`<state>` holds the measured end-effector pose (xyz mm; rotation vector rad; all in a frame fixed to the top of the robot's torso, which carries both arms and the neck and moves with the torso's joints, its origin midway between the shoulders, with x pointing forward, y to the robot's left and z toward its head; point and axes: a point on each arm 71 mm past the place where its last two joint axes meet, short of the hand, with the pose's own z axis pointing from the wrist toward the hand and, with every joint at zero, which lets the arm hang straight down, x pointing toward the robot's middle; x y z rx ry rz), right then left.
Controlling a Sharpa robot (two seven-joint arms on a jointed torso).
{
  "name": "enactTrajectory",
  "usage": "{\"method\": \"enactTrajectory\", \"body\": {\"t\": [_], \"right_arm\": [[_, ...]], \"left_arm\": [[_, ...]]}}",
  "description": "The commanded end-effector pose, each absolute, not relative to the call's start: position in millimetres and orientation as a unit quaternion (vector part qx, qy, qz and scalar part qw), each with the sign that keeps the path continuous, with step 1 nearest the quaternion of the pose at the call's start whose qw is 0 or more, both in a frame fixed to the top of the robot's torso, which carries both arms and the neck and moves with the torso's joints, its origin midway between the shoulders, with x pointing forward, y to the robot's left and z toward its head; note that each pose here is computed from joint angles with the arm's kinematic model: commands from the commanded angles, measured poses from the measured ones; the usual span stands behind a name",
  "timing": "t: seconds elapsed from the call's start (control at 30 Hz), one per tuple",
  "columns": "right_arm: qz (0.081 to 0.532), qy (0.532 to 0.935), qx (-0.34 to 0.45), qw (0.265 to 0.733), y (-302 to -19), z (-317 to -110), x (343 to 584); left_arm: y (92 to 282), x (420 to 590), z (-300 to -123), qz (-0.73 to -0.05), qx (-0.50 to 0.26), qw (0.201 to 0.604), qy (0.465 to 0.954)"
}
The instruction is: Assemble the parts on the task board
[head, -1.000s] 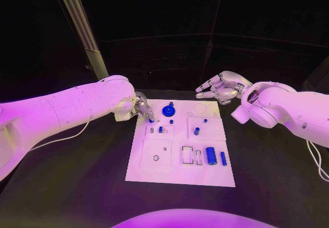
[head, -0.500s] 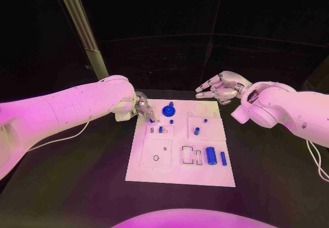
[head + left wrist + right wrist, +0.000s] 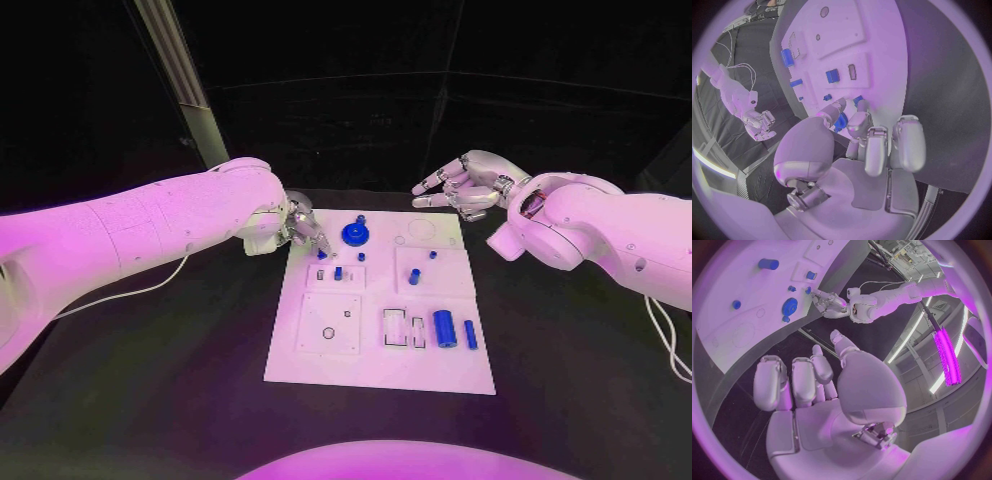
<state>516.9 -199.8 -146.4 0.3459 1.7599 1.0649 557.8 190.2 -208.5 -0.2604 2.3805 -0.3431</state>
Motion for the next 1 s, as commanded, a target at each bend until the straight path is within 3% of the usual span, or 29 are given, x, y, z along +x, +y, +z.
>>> {"method": "enactTrajectory", "body": {"t": [0.03,0.47,0.77,1.0], "right_arm": [[0.444,0.729,0.142,0.501,-199,-145,517],[0.444,0.729,0.142,0.501,-199,-145,517],[0.444,0.729,0.142,0.502,-200,-145,517],[0.444,0.729,0.142,0.502,-200,-145,517]], "left_arm": [[188.6,557.8,-206.1,-0.142,-0.100,0.358,0.917],[189.4,558.4,-204.3,-0.148,-0.103,0.366,0.913],[188.9,564.7,-187.2,-0.199,-0.089,0.432,0.875],[178.2,566.4,-182.0,-0.174,-0.018,0.472,0.864]]}}
